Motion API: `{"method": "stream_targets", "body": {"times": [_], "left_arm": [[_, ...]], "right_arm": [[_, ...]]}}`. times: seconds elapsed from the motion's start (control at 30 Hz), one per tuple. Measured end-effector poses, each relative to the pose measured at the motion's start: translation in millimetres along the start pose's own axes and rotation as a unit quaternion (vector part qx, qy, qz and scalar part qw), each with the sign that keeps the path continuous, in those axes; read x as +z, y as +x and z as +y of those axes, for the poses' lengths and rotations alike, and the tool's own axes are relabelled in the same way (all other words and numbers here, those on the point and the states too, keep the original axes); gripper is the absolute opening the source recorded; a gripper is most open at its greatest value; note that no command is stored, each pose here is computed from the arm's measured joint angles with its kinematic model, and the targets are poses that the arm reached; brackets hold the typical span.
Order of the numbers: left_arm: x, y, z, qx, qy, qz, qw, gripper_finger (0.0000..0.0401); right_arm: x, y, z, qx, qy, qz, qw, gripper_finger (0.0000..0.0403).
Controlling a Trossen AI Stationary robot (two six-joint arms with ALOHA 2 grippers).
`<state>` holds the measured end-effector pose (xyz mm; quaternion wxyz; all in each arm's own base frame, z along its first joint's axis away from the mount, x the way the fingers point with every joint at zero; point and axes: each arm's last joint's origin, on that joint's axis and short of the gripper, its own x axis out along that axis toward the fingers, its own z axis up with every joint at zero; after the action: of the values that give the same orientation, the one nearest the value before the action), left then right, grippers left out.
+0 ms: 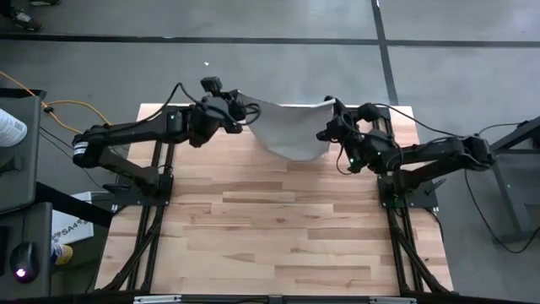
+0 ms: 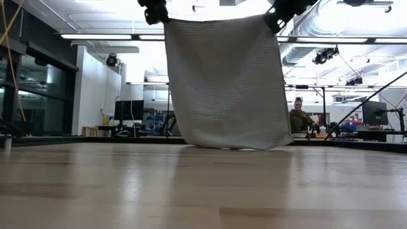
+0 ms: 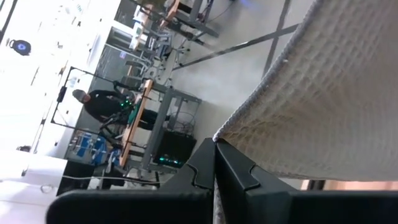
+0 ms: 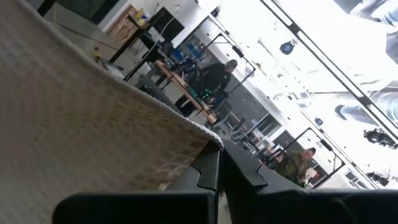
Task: Fold microfiber towels
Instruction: Fold the gray towel on the table
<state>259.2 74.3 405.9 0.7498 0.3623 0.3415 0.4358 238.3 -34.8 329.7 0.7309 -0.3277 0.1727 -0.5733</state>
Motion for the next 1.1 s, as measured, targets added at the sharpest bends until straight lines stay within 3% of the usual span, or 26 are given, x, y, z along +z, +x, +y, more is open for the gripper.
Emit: {"method": "stream_targets", "body": {"times": [0.27, 0.43, 1.1], "left_arm": [[-7, 16, 12, 0.013, -0.007, 0.008, 1.0, 0.0], [-2, 15, 17, 0.031, -0.002, -0.011, 0.999, 0.0], [-2, 13, 21, 0.042, 0.02, -0.002, 0.999, 0.0]], "right_arm": [[-6, 21, -5, -0.011, -0.002, -0.02, 1.0, 0.0004], [-6, 29, -16, -0.035, 0.038, -0.043, 0.998, 0.0004], [-2, 22, -21, -0.031, 0.028, -0.057, 0.997, 0.0004]]}}
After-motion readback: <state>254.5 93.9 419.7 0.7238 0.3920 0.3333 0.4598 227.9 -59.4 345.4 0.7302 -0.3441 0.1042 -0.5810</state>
